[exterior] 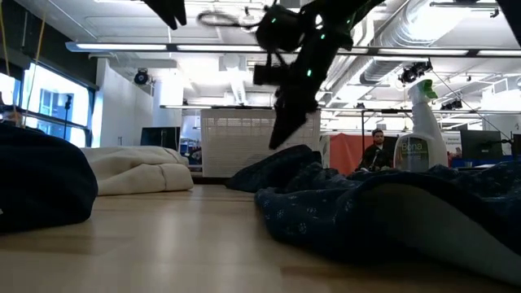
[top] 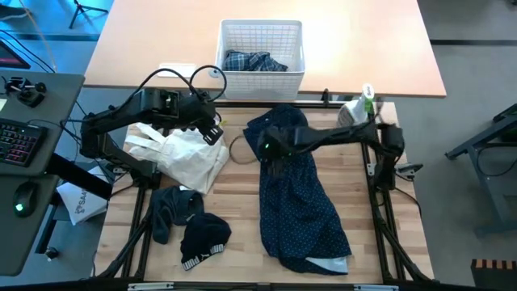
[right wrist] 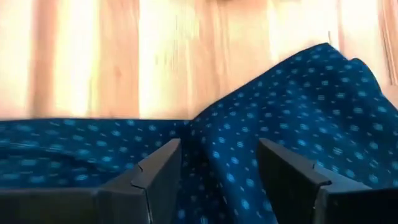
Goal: Fold laundry
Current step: Fold the navy blue polo shirt
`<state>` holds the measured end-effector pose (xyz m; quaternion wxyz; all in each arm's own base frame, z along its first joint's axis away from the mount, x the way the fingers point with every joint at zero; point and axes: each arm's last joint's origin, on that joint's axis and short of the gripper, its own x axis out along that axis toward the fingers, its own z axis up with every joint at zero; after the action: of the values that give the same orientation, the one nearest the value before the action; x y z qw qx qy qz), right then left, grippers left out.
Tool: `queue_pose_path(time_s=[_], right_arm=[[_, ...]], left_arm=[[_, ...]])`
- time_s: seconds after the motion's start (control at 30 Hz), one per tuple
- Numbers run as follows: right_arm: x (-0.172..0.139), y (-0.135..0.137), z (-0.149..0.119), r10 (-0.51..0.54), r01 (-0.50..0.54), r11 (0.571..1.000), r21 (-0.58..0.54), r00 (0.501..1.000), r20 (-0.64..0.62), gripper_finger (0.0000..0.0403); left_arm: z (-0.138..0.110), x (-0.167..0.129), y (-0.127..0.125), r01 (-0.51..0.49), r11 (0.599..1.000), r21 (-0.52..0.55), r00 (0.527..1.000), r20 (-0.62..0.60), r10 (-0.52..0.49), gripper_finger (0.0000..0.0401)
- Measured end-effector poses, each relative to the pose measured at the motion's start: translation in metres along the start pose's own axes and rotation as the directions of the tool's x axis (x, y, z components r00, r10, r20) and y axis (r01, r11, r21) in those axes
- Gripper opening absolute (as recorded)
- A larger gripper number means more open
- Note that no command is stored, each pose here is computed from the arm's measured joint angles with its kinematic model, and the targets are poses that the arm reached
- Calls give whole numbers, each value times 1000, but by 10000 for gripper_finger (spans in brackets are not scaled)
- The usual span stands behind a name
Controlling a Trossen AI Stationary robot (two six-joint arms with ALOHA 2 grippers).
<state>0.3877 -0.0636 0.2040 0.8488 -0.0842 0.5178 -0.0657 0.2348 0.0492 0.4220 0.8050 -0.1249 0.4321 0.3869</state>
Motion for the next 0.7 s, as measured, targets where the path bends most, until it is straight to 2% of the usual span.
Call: queue_pose_path(time_s=[0.13, 0.23, 0.33, 0.43, 0.5, 0.53, 0.63, 0.7], right_arm=[[31, 13, -3, -10, 3, 996, -91, 997, -74, 190], [44, 14, -8, -126, 109, 986, -129, 983, -131, 172], [47, 11, -7, -207, 194, 976, -102, 970, -131, 138], [47, 4, -5, -214, 215, 977, 5, 972, -102, 79], [41, -2, -4, -215, 225, 967, 118, 972, -94, 28], [34, -5, -4, -217, 230, 956, 182, 972, -91, 15], [-8, -17, 1, -238, 231, 896, 378, 971, -30, 15], [-43, -23, 3, -251, 213, 864, 457, 968, 23, 9]], left_arm=[[1, 1, 0, 16, 999, 42, 1000, 1, -16, 147], [1, 1, 0, 20, 998, 62, 1000, -2, -20, 147], [1, 1, 0, 21, 998, 64, 1000, -2, -21, 147], [1, 1, 0, 21, 998, 65, 1000, -2, -21, 147], [1, 1, 0, 21, 998, 65, 1000, -2, -21, 147], [1, 1, 0, 21, 998, 65, 1000, -2, -21, 147], [1, 1, 1, 16, 998, 65, 1000, -1, -16, 147], [1, 1, 0, 31, 998, 50, 999, -13, -30, 147]])
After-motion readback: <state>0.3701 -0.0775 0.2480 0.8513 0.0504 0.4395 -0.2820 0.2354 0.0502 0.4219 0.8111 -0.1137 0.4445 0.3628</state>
